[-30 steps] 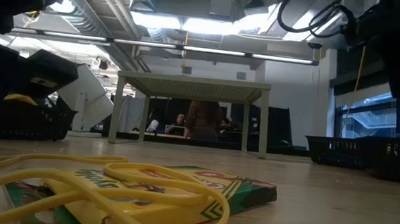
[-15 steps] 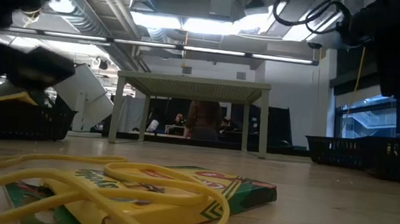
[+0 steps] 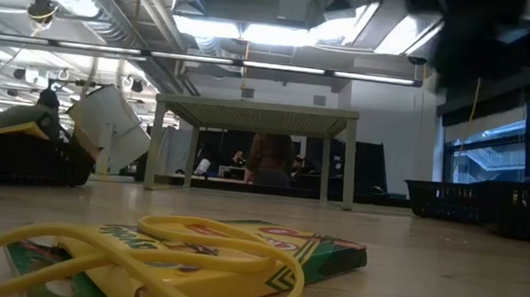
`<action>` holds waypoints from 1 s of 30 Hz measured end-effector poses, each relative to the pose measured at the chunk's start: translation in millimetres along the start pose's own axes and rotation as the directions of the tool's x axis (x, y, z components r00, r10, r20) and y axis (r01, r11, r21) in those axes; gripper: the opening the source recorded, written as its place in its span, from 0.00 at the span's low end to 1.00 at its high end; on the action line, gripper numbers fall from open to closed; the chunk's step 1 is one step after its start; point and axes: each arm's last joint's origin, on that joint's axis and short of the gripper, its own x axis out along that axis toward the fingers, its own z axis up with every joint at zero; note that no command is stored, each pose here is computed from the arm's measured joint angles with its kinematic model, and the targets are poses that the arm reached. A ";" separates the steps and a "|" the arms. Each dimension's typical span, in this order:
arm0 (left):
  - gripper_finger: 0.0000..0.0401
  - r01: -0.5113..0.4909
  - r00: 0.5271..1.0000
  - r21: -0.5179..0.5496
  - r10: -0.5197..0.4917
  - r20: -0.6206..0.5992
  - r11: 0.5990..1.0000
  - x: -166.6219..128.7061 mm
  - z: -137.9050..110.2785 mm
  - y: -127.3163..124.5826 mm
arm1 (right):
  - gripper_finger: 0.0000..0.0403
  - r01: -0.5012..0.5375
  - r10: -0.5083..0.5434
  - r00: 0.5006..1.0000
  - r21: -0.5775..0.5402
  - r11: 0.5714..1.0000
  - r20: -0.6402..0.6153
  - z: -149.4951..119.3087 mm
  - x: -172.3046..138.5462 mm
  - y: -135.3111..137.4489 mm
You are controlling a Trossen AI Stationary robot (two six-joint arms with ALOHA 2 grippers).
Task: Pick & Place Office Desk Supplies
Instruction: Put the yellow rubber band into the bottom right black bin
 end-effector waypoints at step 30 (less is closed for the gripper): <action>0.00 -0.355 0.820 0.201 0.201 0.535 0.913 -29.0 64.3 55.9 | 0.51 -0.061 0.589 0.648 -0.738 0.672 0.483 54.5 27.1 73.6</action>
